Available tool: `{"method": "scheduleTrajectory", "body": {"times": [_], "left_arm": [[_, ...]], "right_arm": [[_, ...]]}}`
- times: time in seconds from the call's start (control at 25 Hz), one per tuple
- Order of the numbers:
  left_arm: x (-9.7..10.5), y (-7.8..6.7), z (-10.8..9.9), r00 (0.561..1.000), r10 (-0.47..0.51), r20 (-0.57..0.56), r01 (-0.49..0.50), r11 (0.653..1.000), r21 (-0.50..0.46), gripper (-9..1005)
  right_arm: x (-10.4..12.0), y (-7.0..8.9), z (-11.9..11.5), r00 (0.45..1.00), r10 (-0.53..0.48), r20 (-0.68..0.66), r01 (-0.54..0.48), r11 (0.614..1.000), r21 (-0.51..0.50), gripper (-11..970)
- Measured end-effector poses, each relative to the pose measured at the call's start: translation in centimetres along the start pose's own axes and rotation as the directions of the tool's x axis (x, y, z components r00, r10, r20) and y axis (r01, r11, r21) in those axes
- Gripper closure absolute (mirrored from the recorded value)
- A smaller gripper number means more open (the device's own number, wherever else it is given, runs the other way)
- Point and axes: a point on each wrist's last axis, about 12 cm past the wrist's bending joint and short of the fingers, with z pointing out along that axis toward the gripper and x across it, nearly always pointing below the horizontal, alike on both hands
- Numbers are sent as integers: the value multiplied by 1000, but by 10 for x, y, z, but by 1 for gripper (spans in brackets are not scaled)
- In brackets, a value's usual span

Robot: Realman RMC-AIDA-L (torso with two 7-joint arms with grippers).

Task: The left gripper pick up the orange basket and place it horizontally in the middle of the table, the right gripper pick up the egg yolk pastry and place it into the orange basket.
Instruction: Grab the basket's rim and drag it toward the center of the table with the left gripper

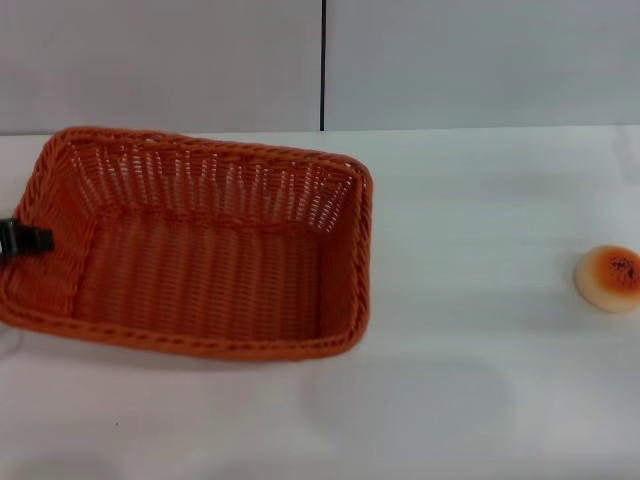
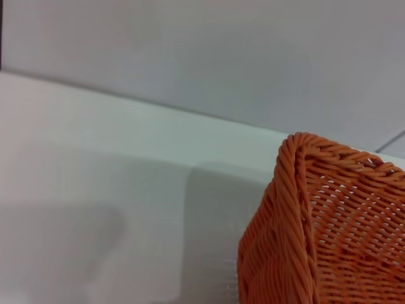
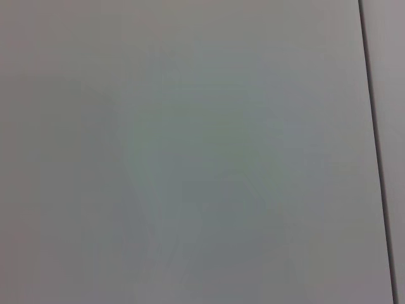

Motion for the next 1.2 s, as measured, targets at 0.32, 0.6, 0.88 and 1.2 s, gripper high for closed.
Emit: {"method": "scheduleTrajectory", "body": {"times": [0.32, 0.6, 0.88, 1.2], "left_arm": [[20, 0, -2, 998, -50, -43, 52, 997, 51, 840], [26, -9, 6, 996, -61, -65, 66, 995, 74, 839], [26, -10, 8, 995, -97, -7, 97, 990, 104, 839], [30, -10, 15, 990, -136, 27, 132, 983, 126, 837]], "right_arm": [[1, 2, -2, 1000, 5, -2, -5, 1000, 1, 345], [1, 4, -1, 1000, 8, -3, -8, 1000, 0, 346], [3, 4, -3, 1000, 9, -13, -9, 1000, 3, 346], [3, 3, -3, 1000, 9, -15, -9, 1000, 5, 346]]}}
